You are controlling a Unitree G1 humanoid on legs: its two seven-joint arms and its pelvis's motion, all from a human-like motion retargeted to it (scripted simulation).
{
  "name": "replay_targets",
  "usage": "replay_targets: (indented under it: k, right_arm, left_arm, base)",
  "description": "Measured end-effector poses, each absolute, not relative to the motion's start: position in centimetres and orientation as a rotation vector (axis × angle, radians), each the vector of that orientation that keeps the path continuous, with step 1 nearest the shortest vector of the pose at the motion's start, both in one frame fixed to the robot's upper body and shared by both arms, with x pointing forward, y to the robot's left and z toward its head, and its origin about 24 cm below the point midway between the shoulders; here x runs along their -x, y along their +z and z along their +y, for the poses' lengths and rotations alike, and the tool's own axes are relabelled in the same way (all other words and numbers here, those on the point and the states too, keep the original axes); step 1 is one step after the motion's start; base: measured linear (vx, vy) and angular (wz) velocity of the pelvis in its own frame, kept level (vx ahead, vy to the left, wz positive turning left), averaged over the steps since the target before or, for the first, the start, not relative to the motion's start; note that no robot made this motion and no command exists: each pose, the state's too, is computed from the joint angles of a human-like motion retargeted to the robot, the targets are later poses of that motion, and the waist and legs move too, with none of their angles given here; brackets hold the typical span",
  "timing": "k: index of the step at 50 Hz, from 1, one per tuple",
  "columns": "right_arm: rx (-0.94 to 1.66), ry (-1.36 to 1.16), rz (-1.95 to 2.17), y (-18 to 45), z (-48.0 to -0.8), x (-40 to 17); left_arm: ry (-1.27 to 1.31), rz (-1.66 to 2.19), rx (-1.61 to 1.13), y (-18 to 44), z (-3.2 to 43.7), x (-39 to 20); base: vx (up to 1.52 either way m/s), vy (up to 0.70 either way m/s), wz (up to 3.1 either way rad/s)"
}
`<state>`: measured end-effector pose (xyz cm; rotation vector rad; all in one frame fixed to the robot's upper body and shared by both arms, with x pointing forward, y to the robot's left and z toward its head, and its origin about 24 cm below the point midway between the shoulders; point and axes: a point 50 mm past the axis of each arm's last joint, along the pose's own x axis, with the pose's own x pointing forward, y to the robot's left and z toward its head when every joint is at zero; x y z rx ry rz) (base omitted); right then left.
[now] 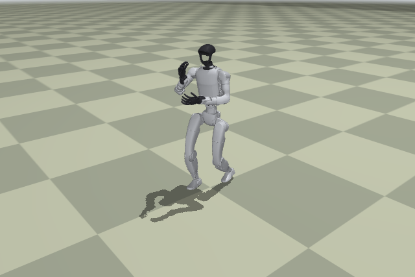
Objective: Dance
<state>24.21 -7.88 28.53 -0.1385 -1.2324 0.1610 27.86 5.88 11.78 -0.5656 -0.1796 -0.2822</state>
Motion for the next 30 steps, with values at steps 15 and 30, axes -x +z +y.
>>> replay_targets:
  k: [15, 30]
  right_arm:
    - [0.091, 0.04, -1.22, 26.7, -9.8, -24.0]
    - [0.269, 0.032, -1.167, 24.3, -9.8, -24.8]
  left_arm:
    - [-0.187, -0.359, 0.527, 15.2, 6.8, -29.2]
    - [-0.199, -0.375, 0.781, 16.3, 7.3, -27.4]
  base:
    - [0.0, 0.03, 0.56]
    - [0.32, -0.08, 0.0]
